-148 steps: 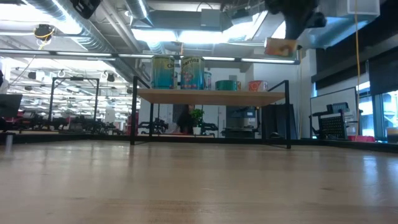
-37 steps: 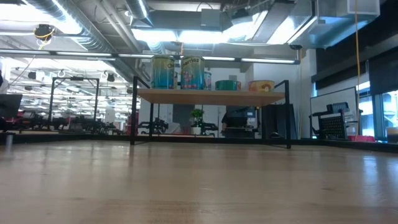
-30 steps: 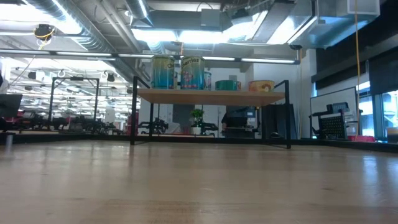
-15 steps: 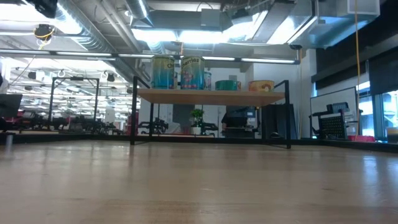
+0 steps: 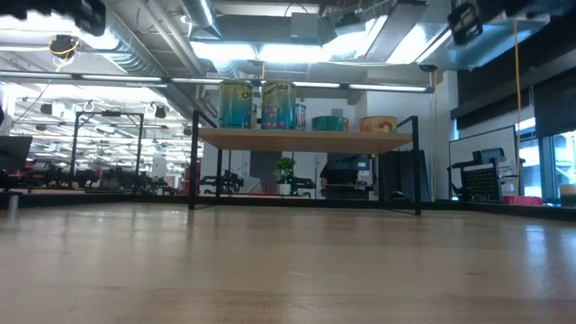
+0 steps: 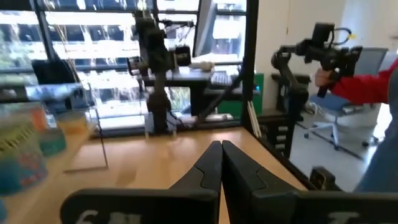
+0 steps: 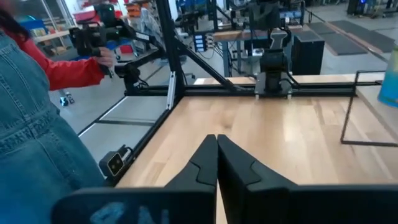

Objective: Pick and place cans onto a shelf
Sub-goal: Return to Home Position

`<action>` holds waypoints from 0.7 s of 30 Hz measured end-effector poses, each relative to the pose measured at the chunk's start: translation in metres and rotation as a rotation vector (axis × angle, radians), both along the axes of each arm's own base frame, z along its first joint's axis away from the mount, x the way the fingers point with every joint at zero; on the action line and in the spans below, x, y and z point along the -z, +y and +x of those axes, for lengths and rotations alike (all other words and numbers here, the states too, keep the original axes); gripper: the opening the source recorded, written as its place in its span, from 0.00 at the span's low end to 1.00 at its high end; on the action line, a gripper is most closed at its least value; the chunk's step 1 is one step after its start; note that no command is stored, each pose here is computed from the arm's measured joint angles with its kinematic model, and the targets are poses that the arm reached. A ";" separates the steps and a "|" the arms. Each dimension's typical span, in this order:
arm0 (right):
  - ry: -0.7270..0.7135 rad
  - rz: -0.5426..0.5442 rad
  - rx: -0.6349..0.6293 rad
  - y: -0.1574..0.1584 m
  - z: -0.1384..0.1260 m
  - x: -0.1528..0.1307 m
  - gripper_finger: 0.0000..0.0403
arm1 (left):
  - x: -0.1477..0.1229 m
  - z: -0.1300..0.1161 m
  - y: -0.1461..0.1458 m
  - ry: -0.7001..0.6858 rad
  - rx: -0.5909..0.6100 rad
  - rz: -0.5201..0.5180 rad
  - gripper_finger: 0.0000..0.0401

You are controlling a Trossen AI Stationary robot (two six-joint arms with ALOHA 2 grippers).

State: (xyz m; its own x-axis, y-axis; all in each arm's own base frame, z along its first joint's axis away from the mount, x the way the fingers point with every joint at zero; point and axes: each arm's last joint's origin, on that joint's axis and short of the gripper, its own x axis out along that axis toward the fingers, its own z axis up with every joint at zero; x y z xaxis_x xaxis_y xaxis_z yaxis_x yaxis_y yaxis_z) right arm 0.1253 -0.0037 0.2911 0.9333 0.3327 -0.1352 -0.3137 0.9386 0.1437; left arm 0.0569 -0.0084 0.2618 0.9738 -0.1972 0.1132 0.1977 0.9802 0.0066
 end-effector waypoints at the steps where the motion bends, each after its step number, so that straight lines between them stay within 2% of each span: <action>1: -0.012 0.001 -0.001 0.000 0.002 0.005 0.01 | 0.005 0.003 0.000 0.011 0.003 -0.009 0.00; 4: -0.039 -0.001 -0.002 0.000 0.005 0.020 0.01 | 0.010 0.007 -0.001 -0.002 0.000 -0.037 0.00; 9: -0.014 -0.005 0.027 -0.001 0.003 0.045 0.01 | 0.017 0.010 -0.001 0.016 -0.006 -0.014 0.00; 15: -0.114 0.026 0.035 0.000 -0.001 0.069 0.01 | 0.020 0.012 -0.001 0.019 -0.011 0.023 0.00; 21: -0.117 0.051 0.037 0.000 -0.004 0.091 0.01 | 0.041 0.022 -0.002 0.033 -0.012 0.039 0.00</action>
State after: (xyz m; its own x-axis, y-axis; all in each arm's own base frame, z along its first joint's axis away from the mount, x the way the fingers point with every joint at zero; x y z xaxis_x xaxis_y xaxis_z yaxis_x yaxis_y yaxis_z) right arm 0.1216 -0.0037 0.1998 0.9535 0.3013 -0.0086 -0.2963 0.9422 0.1565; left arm 0.0793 -0.0102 0.2203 0.9792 -0.1891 0.0732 0.1866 0.9817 0.0388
